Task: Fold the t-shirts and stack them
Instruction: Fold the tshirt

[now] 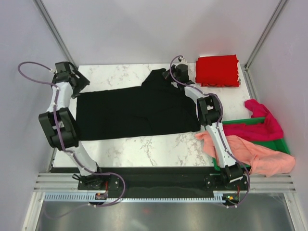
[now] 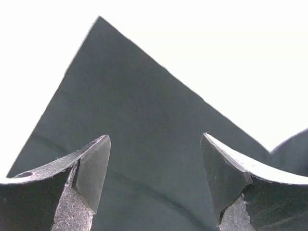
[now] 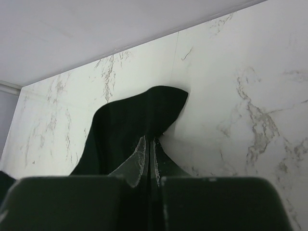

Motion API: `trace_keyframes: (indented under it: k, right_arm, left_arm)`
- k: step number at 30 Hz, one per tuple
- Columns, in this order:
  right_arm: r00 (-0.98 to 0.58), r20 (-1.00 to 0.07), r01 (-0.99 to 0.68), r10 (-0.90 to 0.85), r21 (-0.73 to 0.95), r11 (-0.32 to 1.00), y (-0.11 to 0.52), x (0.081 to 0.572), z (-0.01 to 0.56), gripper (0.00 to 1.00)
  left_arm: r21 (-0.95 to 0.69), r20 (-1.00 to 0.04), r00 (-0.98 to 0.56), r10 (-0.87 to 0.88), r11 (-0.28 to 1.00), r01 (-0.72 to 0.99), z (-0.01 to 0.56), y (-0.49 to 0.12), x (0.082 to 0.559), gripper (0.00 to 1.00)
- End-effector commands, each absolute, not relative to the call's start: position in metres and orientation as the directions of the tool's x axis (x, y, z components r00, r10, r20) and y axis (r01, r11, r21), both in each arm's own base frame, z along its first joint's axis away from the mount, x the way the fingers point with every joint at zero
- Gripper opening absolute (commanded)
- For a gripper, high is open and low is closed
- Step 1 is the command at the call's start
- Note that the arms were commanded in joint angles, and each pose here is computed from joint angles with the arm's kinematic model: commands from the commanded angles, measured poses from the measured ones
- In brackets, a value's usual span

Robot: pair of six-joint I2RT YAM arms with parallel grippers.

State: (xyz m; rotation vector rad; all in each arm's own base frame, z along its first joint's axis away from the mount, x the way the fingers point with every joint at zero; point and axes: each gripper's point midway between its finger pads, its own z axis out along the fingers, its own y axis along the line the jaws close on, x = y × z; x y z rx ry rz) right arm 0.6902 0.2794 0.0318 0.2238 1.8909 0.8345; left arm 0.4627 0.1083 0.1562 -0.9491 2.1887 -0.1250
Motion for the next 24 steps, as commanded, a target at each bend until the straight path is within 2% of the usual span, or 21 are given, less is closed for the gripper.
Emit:
trace_keyframes:
  k: [1, 2, 4, 5, 8, 11, 19, 24]
  right_arm:
    - [-0.454, -0.721, -0.268, 0.524, 0.671, 0.692, 0.281, 0.688, 0.072, 0.0]
    - [-0.456, -0.713, -0.263, 0.533, 0.68, 0.684, 0.279, 0.689, 0.072, 0.0]
    - [-0.457, -0.706, -0.267, 0.542, 0.69, 0.673, 0.278, 0.689, 0.074, 0.0]
    - [-0.46, -0.701, -0.27, 0.545, 0.695, 0.667, 0.277, 0.689, 0.074, 0.0]
    - [-0.467, -0.694, -0.283, 0.548, 0.705, 0.651, 0.281, 0.687, 0.076, 0.0]
    - [-0.471, -0.693, -0.28, 0.546, 0.704, 0.652, 0.28, 0.686, 0.074, 0.0]
    - [-0.474, -0.672, -0.268, 0.568, 0.725, 0.634, 0.277, 0.689, 0.071, 0.0]
    - [-0.475, -0.672, -0.267, 0.568, 0.726, 0.634, 0.276, 0.689, 0.07, 0.0]
  left_arm:
    - [-0.344, -0.594, -0.388, -0.705, 0.658, -0.67, 0.145, 0.153, 0.496, 0.82]
    - [-0.316, -0.575, -0.399, -0.714, 0.643, -0.697, 0.124, 0.165, 0.499, 0.81]
    - [-0.304, -0.605, -0.399, -0.689, 0.663, -0.684, 0.125, 0.178, 0.518, 0.79]
    - [-0.272, -0.591, -0.425, -0.686, 0.665, -0.696, 0.103, 0.184, 0.522, 0.78]
    - [-0.232, -0.617, -0.415, -0.669, 0.658, -0.716, 0.096, 0.201, 0.535, 0.74]
    - [-0.244, -0.579, -0.419, -0.699, 0.639, -0.73, 0.071, 0.211, 0.543, 0.7]
    - [-0.157, -0.542, -0.437, -0.718, 0.597, -0.787, 0.037, 0.217, 0.524, 0.64]
    - [-0.166, -0.54, -0.461, -0.704, 0.626, -0.762, 0.036, 0.213, 0.532, 0.61]
